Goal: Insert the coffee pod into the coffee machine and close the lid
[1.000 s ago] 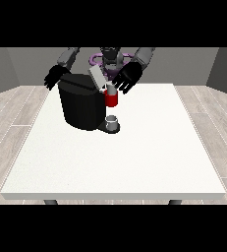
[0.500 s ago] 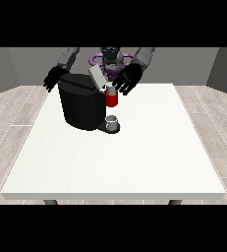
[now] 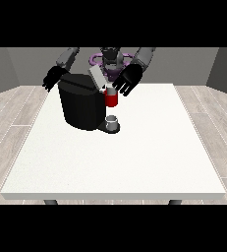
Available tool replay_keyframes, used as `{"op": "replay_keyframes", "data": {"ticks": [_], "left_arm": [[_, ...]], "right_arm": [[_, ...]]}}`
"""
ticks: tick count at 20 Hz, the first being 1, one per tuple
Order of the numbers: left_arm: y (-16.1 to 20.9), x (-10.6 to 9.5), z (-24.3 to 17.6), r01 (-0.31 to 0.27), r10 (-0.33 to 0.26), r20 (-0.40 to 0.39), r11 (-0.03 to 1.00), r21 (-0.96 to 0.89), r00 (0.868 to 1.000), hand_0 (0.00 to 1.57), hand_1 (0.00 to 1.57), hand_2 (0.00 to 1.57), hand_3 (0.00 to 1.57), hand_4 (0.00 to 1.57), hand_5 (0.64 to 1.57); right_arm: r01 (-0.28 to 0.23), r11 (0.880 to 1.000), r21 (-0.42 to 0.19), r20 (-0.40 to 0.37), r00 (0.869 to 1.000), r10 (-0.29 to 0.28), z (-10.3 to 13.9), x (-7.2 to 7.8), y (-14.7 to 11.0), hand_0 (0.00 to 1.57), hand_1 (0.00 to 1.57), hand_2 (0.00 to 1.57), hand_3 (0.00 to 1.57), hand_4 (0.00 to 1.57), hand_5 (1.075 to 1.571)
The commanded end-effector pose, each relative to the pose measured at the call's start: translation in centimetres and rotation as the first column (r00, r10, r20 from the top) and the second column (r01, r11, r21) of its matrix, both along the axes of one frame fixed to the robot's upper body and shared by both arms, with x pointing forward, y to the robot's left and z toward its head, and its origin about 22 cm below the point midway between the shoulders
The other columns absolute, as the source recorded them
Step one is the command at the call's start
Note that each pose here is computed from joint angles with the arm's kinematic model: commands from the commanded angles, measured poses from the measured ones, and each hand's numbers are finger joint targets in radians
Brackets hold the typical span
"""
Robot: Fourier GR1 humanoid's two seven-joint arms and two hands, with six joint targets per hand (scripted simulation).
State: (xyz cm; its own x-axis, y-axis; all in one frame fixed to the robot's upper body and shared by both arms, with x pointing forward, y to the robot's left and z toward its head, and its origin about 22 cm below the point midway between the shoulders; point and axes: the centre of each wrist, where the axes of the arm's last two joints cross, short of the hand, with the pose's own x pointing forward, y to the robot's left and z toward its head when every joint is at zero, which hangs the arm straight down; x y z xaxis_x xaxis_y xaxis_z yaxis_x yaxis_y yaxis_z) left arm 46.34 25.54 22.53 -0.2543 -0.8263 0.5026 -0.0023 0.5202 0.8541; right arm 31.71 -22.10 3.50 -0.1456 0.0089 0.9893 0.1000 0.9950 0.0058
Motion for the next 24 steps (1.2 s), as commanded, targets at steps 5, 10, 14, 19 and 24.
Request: {"op": "replay_keyframes", "data": {"ticks": [5,10,14,19,24], "left_arm": [[0.9,-0.4,-2.8,0.006,-0.007,0.023,0.999,0.041,1.0,1.05,1.05,1.12,0.96,0.36,1.571],[0.3,0.0,-0.1,0.025,-0.025,0.009,0.998,0.061,1.0,0.91,0.91,1.02,0.86,0.36,1.571],[1.5,-0.3,-2.0,0.02,-0.017,-0.024,0.989,0.149,1.0,0.0,0.0,0.0,0.0,0.0,1.571],[1.2,-0.2,-0.6,0.031,-0.026,-0.038,0.988,0.152,0.999,0.0,0.0,0.0,0.0,0.0,1.571],[0.6,-0.2,0.8,0.078,-0.078,-0.006,0.987,0.14,0.997,0.0,0.0,0.0,0.0,0.0,1.571]], "right_arm": [[-0.001,1.0,0.019,0.017,1.0,0.001,0.4,-0.5,-0.3,0.0,0.0,0.0,0.0,0.46,1.571],[0.012,1.0,-0.012,-0.002,1.0,-0.012,0.5,0.2,0.3,0.0,0.0,0.0,0.0,0.46,1.571],[-0.013,1.0,-0.007,-0.007,1.0,0.013,-0.2,-0.7,0.2,0.0,0.0,0.0,0.0,0.42,1.571],[0.018,1.0,-0.005,-0.009,1.0,-0.018,-0.3,-0.7,2.2,0.0,0.0,0.0,0.0,0.35,1.571],[0.05,0.999,-0.001,0.014,0.999,-0.05,-2.1,-0.4,1.1,0.0,0.0,0.0,0.0,0.38,1.571]]}}
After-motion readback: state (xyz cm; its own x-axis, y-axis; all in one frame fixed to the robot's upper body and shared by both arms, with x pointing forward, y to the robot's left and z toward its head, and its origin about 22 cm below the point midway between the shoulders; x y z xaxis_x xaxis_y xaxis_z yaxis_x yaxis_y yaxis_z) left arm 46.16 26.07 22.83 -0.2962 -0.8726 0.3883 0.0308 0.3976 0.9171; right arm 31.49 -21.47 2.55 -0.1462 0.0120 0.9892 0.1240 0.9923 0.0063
